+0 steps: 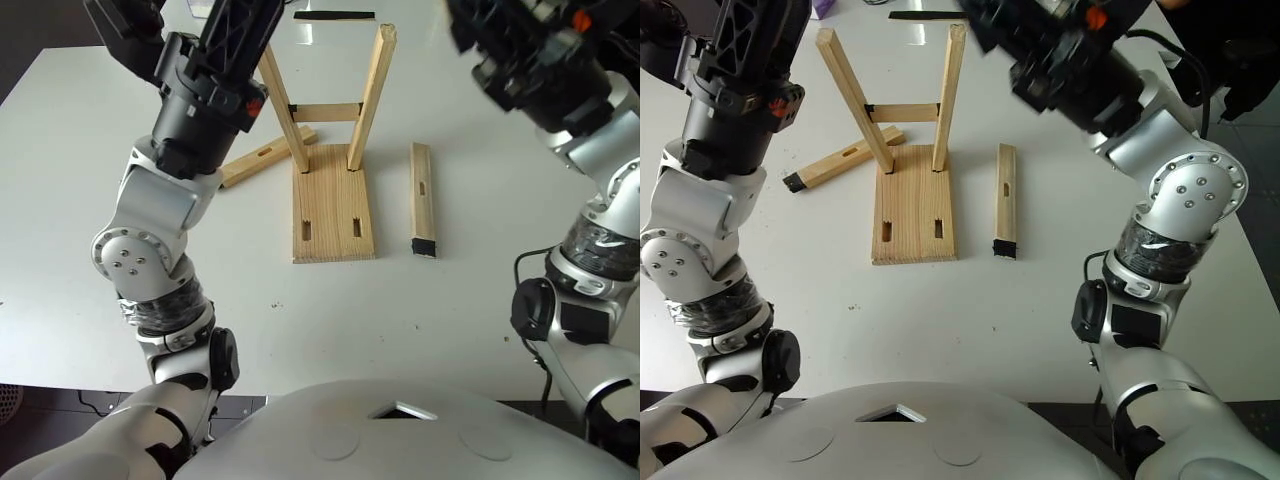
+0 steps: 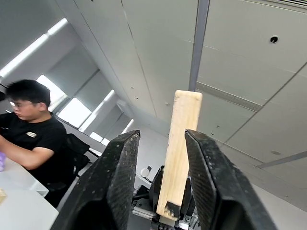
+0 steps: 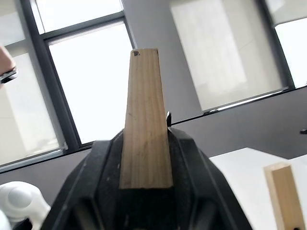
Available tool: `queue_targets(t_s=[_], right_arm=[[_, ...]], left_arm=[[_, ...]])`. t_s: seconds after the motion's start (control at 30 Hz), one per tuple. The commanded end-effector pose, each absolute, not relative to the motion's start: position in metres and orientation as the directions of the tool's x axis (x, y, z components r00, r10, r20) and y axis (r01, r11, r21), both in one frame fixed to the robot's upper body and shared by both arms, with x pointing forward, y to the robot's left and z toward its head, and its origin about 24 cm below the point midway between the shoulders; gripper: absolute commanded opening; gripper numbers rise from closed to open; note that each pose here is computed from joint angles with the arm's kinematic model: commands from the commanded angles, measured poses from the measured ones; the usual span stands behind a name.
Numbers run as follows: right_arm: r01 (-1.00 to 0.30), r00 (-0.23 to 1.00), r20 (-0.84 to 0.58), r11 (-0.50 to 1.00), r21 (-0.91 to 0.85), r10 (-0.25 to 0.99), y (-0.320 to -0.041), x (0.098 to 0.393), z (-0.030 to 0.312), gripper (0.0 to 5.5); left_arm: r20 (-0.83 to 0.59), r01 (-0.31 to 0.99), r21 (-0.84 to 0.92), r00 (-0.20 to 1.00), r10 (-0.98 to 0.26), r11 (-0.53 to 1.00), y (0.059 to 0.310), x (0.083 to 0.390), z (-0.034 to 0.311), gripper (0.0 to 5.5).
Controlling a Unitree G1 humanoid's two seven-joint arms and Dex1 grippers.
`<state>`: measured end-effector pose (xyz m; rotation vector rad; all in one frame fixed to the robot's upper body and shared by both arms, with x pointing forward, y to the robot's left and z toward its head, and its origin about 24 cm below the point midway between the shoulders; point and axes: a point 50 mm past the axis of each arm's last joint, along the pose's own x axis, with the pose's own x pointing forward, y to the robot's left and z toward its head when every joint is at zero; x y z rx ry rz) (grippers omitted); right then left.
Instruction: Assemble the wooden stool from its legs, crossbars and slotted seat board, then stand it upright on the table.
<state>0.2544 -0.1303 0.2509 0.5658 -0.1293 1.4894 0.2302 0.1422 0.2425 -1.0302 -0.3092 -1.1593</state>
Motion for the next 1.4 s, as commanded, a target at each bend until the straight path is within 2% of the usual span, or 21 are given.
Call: queue_targets(t_s=[0.03,0.4,0.7,0.97,1.2,1.4], right_arm=[[-0.961,0.024,0.367,-0.08,0.266,0.93,-0.126,0.246,0.248,1.3],[-0.961,0.011,0.319,-0.078,0.265,0.948,-0.125,0.249,0.245,1.3],[-0.96,-0.004,0.228,-0.067,0.27,0.974,-0.129,0.247,0.228,1.3],[-0.961,0.008,0.234,-0.057,0.27,0.972,-0.13,0.251,0.226,1.3],[-0.962,0.004,0.248,-0.064,0.264,0.969,-0.13,0.252,0.229,1.3],[-0.964,-0.041,0.179,-0.086,0.253,0.983,-0.128,0.246,0.22,1.3]], left_arm=[[0.649,0.868,-0.496,0.364,-0.668,-0.009,0.141,0.225,0.247,1.74],[0.531,0.9,-0.434,0.281,-0.799,0.029,0.144,0.219,0.243,1.74],[0.497,0.916,-0.399,0.249,-0.831,0.036,0.145,0.219,0.241,1.74],[0.48,0.92,-0.39,0.238,-0.844,0.037,0.144,0.22,0.24,1.74],[0.476,0.918,-0.395,0.248,-0.844,0.048,0.144,0.223,0.239,2.83],[0.464,0.922,-0.386,0.236,-0.854,0.045,0.143,0.222,0.239,2.85]])
